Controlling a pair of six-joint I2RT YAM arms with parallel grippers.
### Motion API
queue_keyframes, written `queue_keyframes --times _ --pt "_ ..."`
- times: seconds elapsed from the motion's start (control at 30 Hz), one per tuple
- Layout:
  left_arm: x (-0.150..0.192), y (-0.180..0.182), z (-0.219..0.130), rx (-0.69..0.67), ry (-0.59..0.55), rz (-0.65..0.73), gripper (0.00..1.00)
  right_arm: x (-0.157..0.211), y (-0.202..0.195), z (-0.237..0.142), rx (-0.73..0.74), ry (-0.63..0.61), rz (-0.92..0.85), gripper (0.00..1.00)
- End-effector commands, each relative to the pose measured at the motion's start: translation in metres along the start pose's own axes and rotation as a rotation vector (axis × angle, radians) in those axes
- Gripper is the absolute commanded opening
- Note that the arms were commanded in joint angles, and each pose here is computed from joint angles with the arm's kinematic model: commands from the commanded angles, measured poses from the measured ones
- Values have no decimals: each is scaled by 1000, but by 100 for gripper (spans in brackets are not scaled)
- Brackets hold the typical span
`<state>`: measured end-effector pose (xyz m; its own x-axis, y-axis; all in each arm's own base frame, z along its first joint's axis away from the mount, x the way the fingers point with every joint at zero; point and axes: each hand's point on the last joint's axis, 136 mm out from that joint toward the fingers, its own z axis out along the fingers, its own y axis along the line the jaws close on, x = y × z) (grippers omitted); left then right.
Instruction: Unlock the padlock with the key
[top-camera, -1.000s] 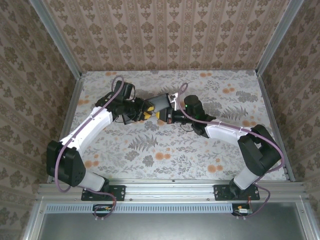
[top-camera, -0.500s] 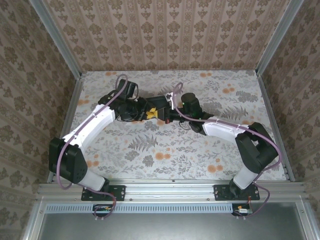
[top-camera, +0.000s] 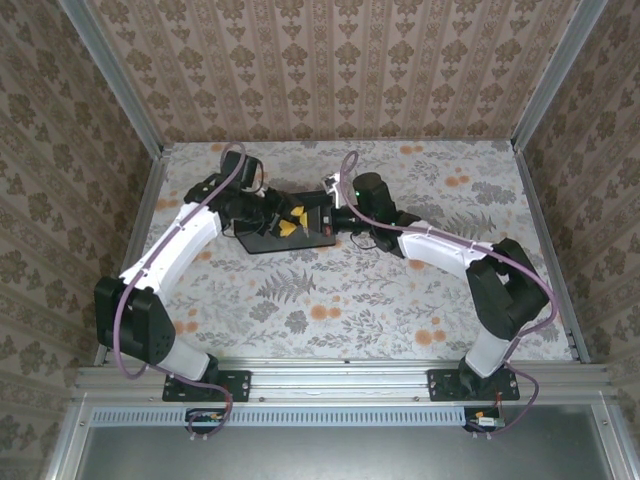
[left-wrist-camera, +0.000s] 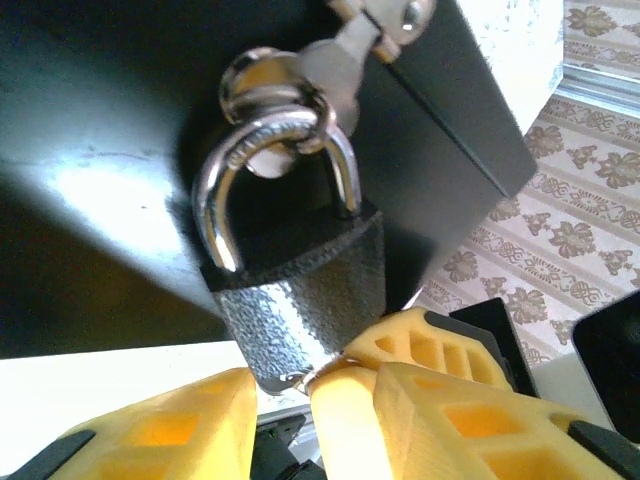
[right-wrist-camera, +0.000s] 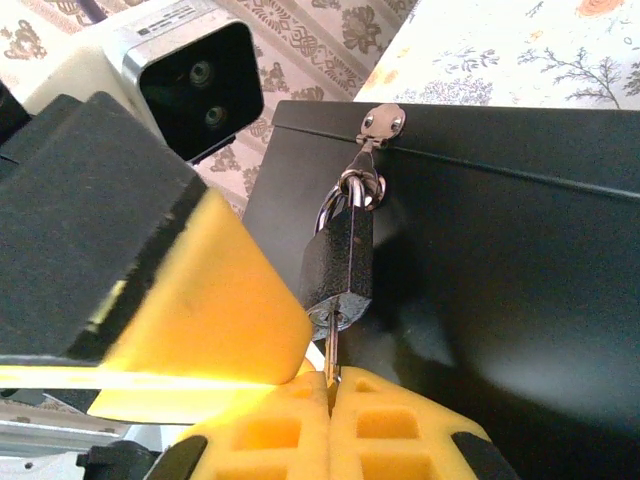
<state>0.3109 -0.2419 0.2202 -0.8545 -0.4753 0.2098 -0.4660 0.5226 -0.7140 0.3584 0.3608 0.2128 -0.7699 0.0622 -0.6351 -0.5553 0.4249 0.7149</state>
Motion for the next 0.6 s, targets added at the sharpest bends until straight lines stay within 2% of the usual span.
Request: queue_keyframes --times 0.0,0.2,0.33,0.4,0.47,0.57 --pt "26 -31 -21 98 88 108 44 -33 32 3 -104 -79 -62 0" --pt "3 -28 -47 126 -2 134 48 -36 15 5 -70 -67 0 0" --pt "-28 -20 -76 108 -118 211 49 -38 8 3 -47 -65 28 0" --pt "-55 -10 -88 33 -218 311 50 -39 4 2 -35 -64 44 0" --pt "-77 -1 -96 -98 -281 485 48 -37 0 2 -25 -57 65 0" --pt "-100 11 -98 -303 -295 763 52 -36 -4 0 -6 -41 107 0"
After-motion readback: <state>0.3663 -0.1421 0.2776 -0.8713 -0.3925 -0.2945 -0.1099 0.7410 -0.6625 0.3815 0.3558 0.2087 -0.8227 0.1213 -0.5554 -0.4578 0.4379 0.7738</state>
